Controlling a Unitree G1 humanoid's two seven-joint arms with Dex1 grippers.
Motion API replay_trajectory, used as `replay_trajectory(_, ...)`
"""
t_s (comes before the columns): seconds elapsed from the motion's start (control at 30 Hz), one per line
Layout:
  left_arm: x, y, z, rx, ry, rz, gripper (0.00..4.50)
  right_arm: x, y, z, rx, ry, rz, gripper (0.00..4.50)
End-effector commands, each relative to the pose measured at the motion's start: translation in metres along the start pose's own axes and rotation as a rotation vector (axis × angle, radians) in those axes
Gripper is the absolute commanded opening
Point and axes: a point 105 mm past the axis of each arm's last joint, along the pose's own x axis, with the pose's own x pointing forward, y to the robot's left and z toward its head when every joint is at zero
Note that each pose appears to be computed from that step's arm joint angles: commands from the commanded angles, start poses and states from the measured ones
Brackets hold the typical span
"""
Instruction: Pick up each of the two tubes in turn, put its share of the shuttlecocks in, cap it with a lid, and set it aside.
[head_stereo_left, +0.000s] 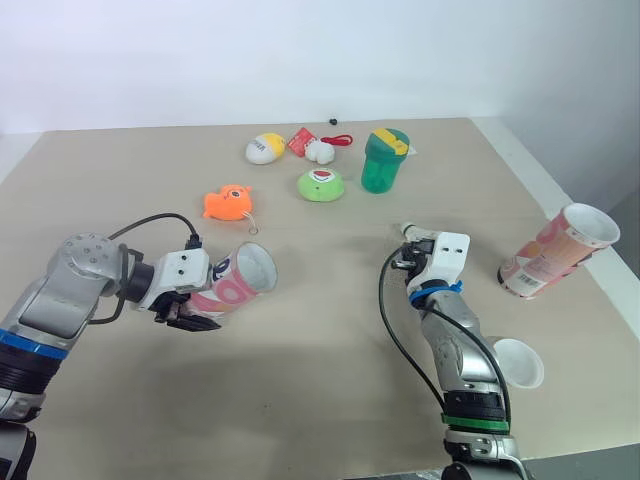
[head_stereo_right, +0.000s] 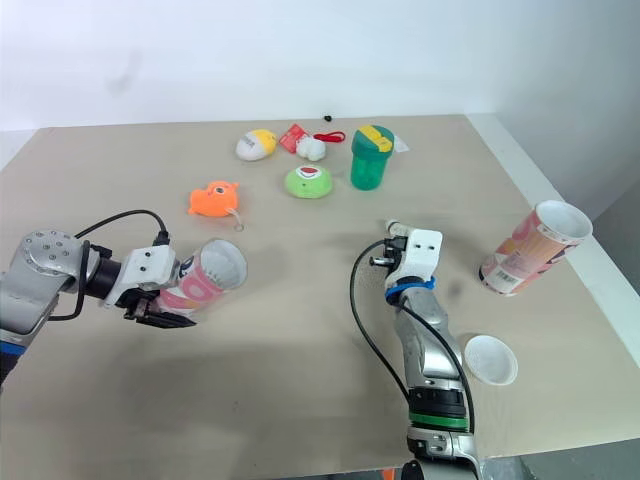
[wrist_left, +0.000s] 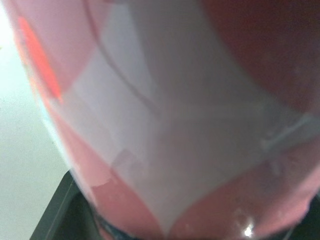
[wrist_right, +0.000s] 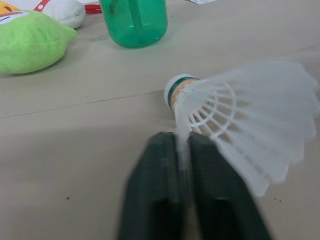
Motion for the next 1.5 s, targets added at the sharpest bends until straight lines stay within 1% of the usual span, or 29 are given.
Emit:
replay_trajectory(0.03,0.002,-0.004,-0.002,-0.001,0.012,-0.017,2.99,0.0,0.0,0.022,-0.012,-0.076,0.048,0.03)
replay_trajectory(0.07,0.003,-0.004,-0.002,-0.002,0.012,-0.017,2.99,0.0,0.001,0.024,-0.018,-0.083,0.064,0.03)
replay_trajectory(0.1,0.003,-0.004,-0.001,-0.003,0.011,-0.017,2.99,-0.002,0.009,0.028,-0.017,-0.086,0.142,0.03)
replay_trajectory(0.2,0.004,-0.003,-0.001,-0.004,0.006,-0.015,2.99,-0.018,0.042,0.049,-0.026,-0.132,0.446,0.03)
replay_trajectory(0.27,0.005,-0.003,-0.001,-0.005,0.005,-0.016,2.99,-0.048,0.075,0.063,-0.049,-0.146,0.745,0.03)
replay_trajectory(0.33,0.006,-0.003,-0.002,-0.007,0.004,-0.018,2.99,-0.079,0.101,0.071,-0.081,-0.116,0.997,0.03)
replay_trajectory(0.47,0.008,-0.001,-0.001,-0.006,0.0,-0.018,2.99,-0.107,0.128,0.077,-0.184,-0.057,1.228,0.03)
replay_trajectory(0.6,0.01,0.0,0.0,-0.005,-0.008,-0.018,2.99,-0.116,0.144,0.074,-0.268,-0.024,1.334,0.03)
replay_trajectory(0.77,0.01,0.0,0.0,-0.006,-0.01,-0.016,2.99,-0.11,0.159,0.066,-0.411,-0.017,1.38,0.03)
replay_trajectory(0.93,0.008,0.0,-0.001,-0.011,-0.008,-0.006,2.99,-0.104,0.173,0.068,-0.476,-0.057,1.401,0.03)
replay_trajectory(1.0,0.008,-0.001,-0.002,-0.013,-0.008,-0.006,2.99,-0.106,0.178,0.07,-0.467,-0.062,1.427,0.03)
replay_trajectory(1.1,0.008,-0.002,-0.001,-0.016,-0.009,-0.002,2.99,-0.112,0.185,0.078,-0.424,-0.07,1.479,0.93)
replay_trajectory(1.27,0.007,-0.003,-0.002,-0.023,-0.008,0.003,2.99,-0.112,0.184,0.091,-0.383,-0.087,1.494,3.34)
replay_trajectory(1.3,0.008,-0.003,-0.002,-0.023,-0.008,0.003,2.99,-0.112,0.183,0.092,-0.374,-0.081,1.5,3.88)
replay_trajectory(1.33,0.008,-0.004,-0.002,-0.024,-0.01,0.003,2.99,-0.113,0.182,0.092,-0.364,-0.069,1.51,4.15)
replay_trajectory(1.37,0.008,-0.004,-0.002,-0.025,-0.011,0.002,2.99,-0.113,0.181,0.094,-0.355,-0.065,1.515,4.15)
replay_trajectory(1.4,0.009,-0.004,-0.002,-0.025,-0.012,0.002,2.99,-0.113,0.181,0.096,-0.344,-0.064,1.517,4.05)
replay_trajectory(1.43,0.009,-0.004,-0.002,-0.026,-0.012,0.002,2.99,-0.112,0.18,0.1,-0.329,-0.067,1.518,3.82)
replay_trajectory(1.47,0.009,-0.005,-0.002,-0.027,-0.012,0.002,2.99,-0.111,0.178,0.103,-0.319,-0.068,1.52,3.4)
replay_trajectory(1.5,0.009,-0.005,-0.002,-0.027,-0.011,0.003,2.99,-0.109,0.177,0.107,-0.316,-0.071,1.518,3.09)
